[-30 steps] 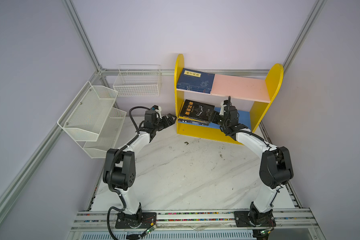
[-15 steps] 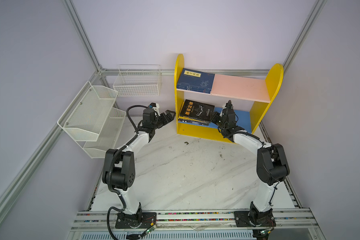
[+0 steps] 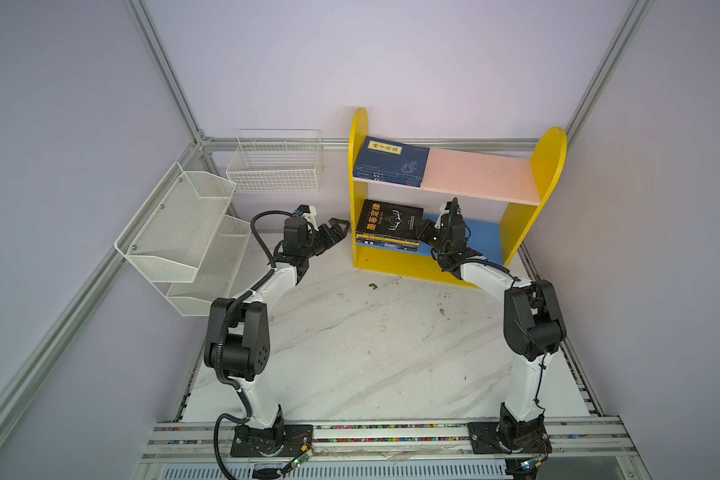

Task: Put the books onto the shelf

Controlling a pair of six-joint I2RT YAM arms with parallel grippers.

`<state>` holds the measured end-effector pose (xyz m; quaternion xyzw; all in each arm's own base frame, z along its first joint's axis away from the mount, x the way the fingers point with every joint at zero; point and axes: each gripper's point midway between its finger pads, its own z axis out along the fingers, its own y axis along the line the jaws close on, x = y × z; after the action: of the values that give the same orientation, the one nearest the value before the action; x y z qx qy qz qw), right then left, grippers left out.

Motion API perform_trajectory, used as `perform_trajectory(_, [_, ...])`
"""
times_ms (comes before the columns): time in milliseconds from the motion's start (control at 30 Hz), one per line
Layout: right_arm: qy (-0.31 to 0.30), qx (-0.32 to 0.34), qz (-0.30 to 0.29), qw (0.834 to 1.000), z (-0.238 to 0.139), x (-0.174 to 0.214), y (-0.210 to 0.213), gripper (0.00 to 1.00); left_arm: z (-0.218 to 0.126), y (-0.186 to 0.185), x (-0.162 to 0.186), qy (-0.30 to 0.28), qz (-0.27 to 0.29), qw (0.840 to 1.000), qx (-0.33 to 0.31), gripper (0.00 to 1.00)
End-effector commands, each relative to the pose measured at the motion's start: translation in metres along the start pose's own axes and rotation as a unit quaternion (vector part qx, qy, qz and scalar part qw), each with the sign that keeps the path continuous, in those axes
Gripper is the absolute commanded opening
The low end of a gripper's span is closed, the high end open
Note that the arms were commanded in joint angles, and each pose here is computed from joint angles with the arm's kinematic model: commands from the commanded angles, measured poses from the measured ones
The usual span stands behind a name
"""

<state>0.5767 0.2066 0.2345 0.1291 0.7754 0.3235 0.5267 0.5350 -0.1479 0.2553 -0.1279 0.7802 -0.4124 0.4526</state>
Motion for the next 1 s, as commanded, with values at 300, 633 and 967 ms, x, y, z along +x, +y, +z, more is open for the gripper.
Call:
perform_trajectory(300, [-0.019,0.001,0.003,1.000,-0.001,-0.010,0.013,0.49,-0.010,-0.009,-0.007,-0.011,0.002,1.000,0.025,0.97])
perform_trajectory(633, [-0.014,0.079,0.042,0.996,-0.007,-0.006,-0.017,0.65,-0.004,-0.014,-0.012,-0.001,0.025,0.999,0.034,1.00])
perform_trajectory(967, [0.008,-0.020,0.084,0.996,0.011,0.015,0.008,0.44,0.010,-0.022,-0.023,-0.001,0.033,0.998,0.057,1.00])
